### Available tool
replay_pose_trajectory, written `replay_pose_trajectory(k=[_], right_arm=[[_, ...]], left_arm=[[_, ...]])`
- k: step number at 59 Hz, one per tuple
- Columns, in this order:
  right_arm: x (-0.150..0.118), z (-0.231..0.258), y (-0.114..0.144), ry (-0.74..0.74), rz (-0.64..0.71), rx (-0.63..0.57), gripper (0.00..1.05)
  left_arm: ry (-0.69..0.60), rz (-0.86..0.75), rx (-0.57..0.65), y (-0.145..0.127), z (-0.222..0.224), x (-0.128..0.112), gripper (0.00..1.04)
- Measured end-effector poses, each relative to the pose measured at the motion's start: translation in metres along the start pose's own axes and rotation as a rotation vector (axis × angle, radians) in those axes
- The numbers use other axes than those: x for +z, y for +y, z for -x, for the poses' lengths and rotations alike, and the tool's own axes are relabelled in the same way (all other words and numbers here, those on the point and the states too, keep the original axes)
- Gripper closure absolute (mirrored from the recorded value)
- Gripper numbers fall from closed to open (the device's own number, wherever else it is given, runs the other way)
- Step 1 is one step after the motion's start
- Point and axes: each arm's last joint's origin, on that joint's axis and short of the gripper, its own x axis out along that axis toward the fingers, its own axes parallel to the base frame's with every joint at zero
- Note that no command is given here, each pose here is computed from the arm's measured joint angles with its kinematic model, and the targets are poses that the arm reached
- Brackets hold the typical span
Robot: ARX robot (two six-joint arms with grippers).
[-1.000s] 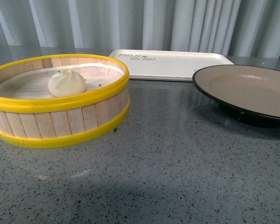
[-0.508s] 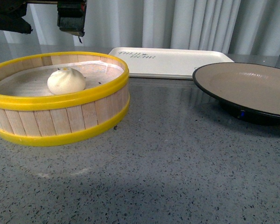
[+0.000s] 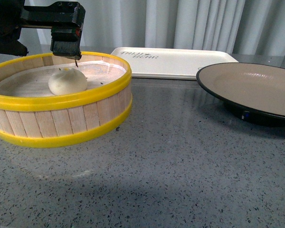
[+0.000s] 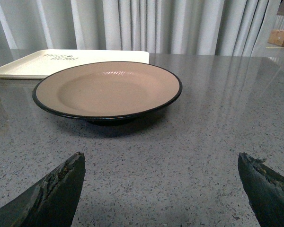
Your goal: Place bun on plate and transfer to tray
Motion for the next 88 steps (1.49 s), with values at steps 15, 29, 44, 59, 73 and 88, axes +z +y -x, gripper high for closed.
replay_pose_trajectory(k=[15, 29, 44, 59, 73, 88], right_arm=[[0.0, 0.0, 0.0, 0.0, 0.0, 0.0, 0.08], [0.0, 0.0, 0.0, 0.0, 0.0, 0.0, 0.08], [0.0, 0.0, 0.0, 0.0, 0.0, 0.0, 0.08], [0.0, 0.0, 0.0, 0.0, 0.0, 0.0, 0.08], [0.0, 0.0, 0.0, 0.0, 0.0, 0.0, 0.08], [0.0, 0.0, 0.0, 0.0, 0.0, 0.0, 0.08]], left_arm=[[0.001, -0.038, -0.003, -0.015, -0.008, -0.003, 0.07], [0.019, -0.068, 0.006, -0.019, -0.016, -0.009, 0.07], [0.026, -0.104, 0.021, -0.021, -0.022, -0.012, 0.07], [0.026, -0.131, 0.021, -0.023, -0.024, -0.013, 0.25], [0.029, -0.148, 0.023, -0.024, -0.024, -0.015, 0.69], [0.027, -0.149, 0.022, -0.025, -0.023, -0.014, 1.01]])
